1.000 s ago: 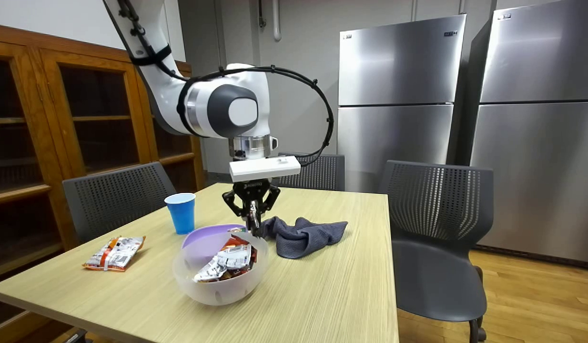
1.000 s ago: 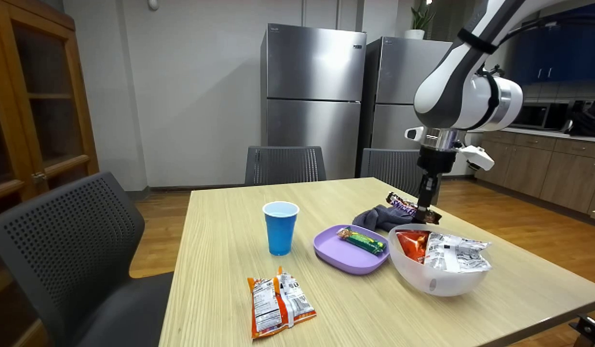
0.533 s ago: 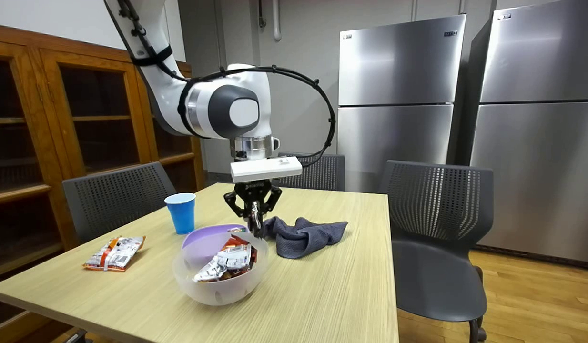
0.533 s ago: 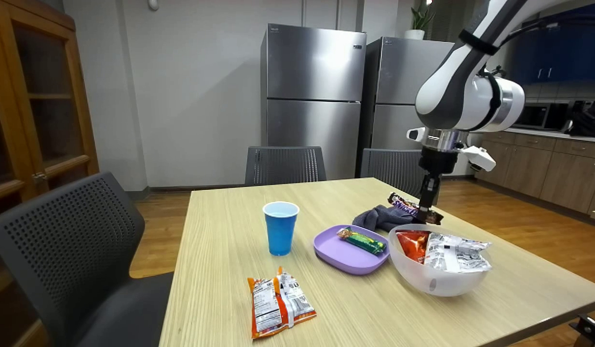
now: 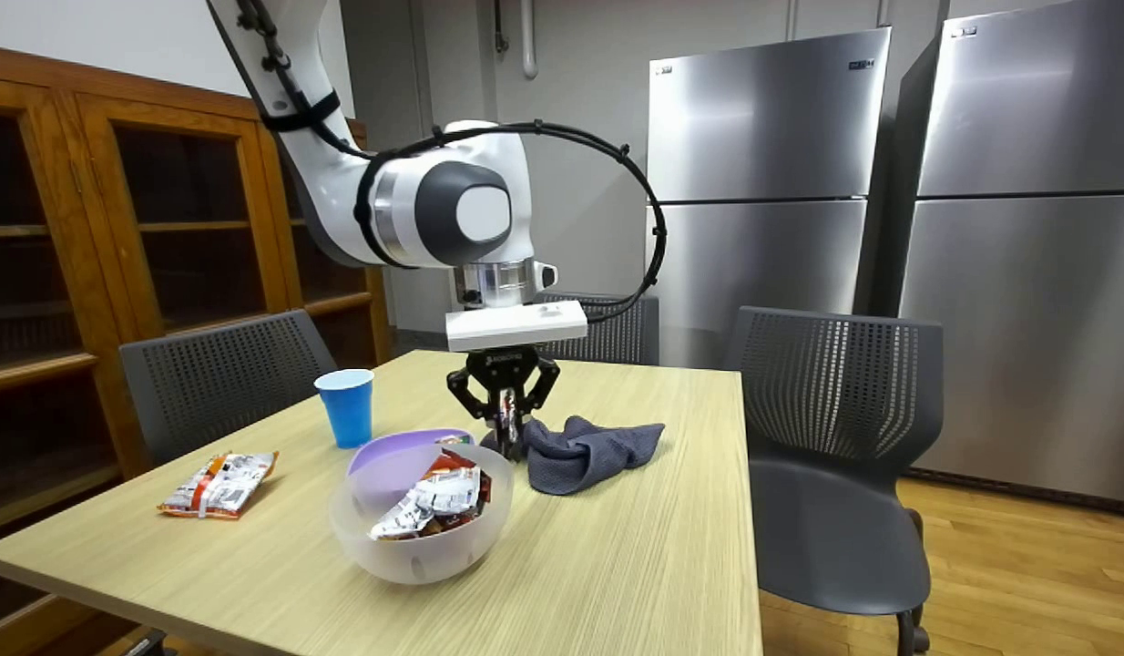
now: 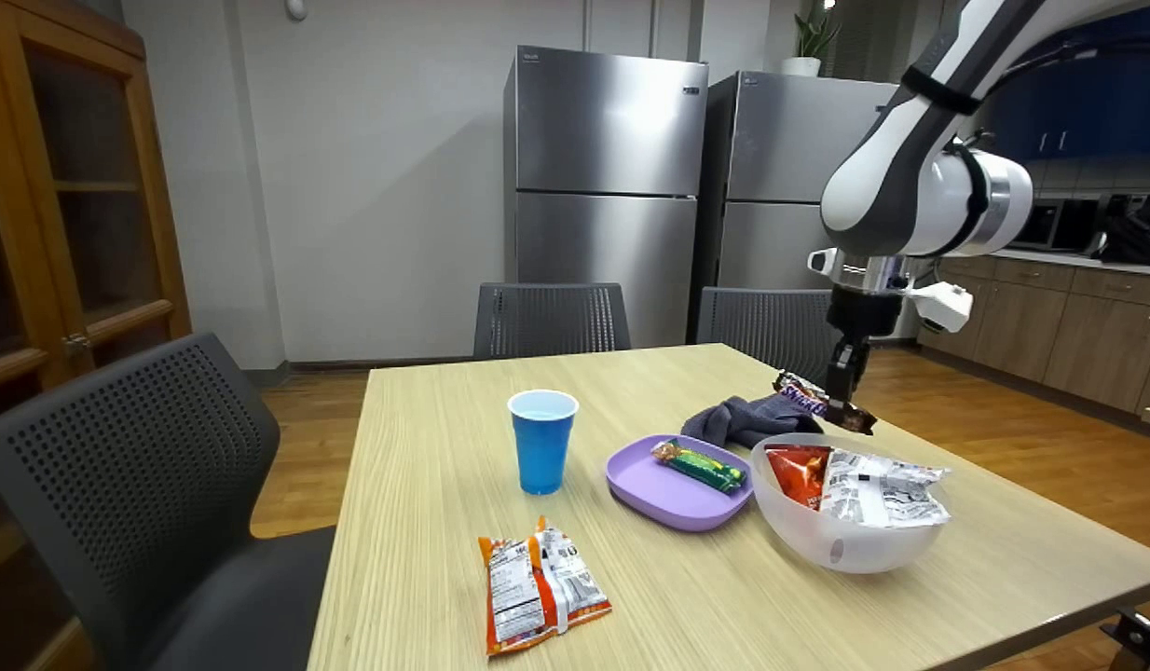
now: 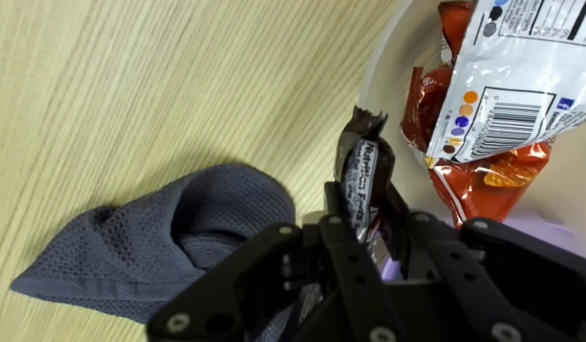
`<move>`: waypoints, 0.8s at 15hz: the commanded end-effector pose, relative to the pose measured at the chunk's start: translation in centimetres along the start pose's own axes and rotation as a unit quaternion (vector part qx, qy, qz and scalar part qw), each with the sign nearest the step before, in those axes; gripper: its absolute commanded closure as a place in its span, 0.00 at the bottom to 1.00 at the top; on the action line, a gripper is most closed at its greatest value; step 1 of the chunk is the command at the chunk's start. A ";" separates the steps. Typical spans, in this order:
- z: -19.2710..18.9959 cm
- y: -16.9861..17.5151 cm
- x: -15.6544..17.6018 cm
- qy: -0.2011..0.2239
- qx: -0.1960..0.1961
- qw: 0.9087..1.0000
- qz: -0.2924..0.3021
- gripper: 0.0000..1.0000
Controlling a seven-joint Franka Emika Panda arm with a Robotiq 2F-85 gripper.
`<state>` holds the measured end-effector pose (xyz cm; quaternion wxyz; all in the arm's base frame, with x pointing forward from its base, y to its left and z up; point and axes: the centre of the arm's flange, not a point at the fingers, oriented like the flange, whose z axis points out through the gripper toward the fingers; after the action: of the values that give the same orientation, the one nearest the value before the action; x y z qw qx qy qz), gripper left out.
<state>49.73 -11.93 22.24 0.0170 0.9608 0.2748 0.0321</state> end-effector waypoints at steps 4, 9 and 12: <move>-1.1 -0.8 -0.4 -0.022 -0.031 0.998 0.041 0.94; -1.1 -1.0 -0.1 -0.028 -0.037 0.997 0.069 0.94; -1.2 -1.1 0.0 -0.024 -0.037 0.996 0.079 0.94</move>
<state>49.67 -11.69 22.17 0.0490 0.9768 0.2077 0.0173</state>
